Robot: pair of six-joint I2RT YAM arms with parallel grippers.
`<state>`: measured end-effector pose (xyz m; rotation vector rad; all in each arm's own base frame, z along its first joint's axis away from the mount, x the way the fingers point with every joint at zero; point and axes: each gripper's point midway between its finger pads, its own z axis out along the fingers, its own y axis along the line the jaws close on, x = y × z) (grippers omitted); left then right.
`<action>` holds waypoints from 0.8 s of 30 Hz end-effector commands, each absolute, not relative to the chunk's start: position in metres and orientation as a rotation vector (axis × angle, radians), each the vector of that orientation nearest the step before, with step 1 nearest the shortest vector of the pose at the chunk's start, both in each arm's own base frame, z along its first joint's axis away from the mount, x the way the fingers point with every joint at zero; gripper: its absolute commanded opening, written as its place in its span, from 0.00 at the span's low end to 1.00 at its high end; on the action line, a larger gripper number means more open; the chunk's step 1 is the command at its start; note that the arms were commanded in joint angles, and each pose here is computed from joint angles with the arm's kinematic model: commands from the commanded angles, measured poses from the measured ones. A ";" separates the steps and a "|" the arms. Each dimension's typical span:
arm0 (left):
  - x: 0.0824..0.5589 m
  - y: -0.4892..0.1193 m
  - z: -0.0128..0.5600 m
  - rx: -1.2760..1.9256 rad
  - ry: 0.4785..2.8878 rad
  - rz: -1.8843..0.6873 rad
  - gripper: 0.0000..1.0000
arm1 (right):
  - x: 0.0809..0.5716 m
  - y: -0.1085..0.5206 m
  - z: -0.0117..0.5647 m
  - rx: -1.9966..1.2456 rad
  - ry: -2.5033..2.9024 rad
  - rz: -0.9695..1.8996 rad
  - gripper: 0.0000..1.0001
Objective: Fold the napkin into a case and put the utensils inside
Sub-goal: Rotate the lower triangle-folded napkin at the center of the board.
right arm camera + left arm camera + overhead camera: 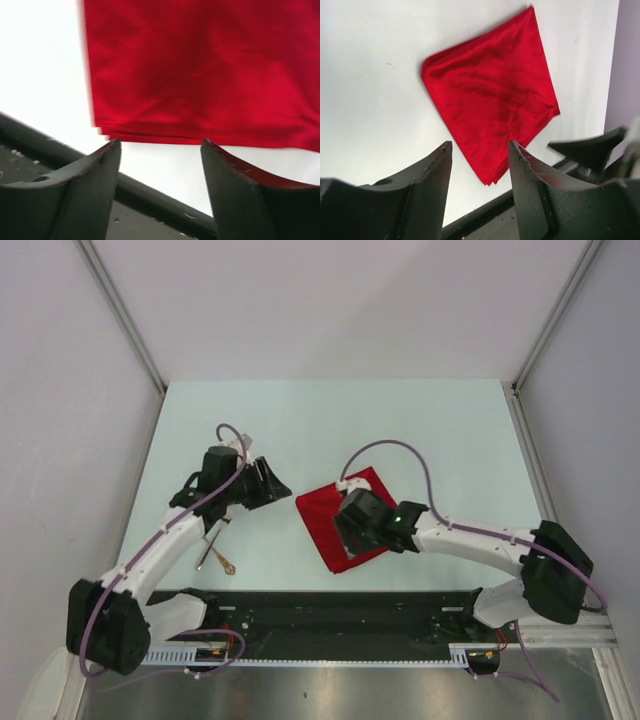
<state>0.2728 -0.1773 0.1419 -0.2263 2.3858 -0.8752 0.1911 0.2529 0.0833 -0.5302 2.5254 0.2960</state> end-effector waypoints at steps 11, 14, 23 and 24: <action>0.260 -0.134 0.157 -0.395 2.303 -0.709 0.57 | 0.158 0.341 0.052 -0.900 2.502 0.323 0.54; 0.259 -0.135 0.154 -0.392 2.310 -0.726 0.56 | 0.153 0.343 0.046 -0.932 2.508 0.326 0.57; 0.261 -0.139 0.152 -0.381 2.322 -0.747 0.56 | 0.146 0.339 0.025 -0.990 2.532 0.275 0.59; 0.261 -0.139 0.152 -0.381 2.322 -0.747 0.56 | 0.146 0.338 0.023 -0.993 2.533 0.267 0.59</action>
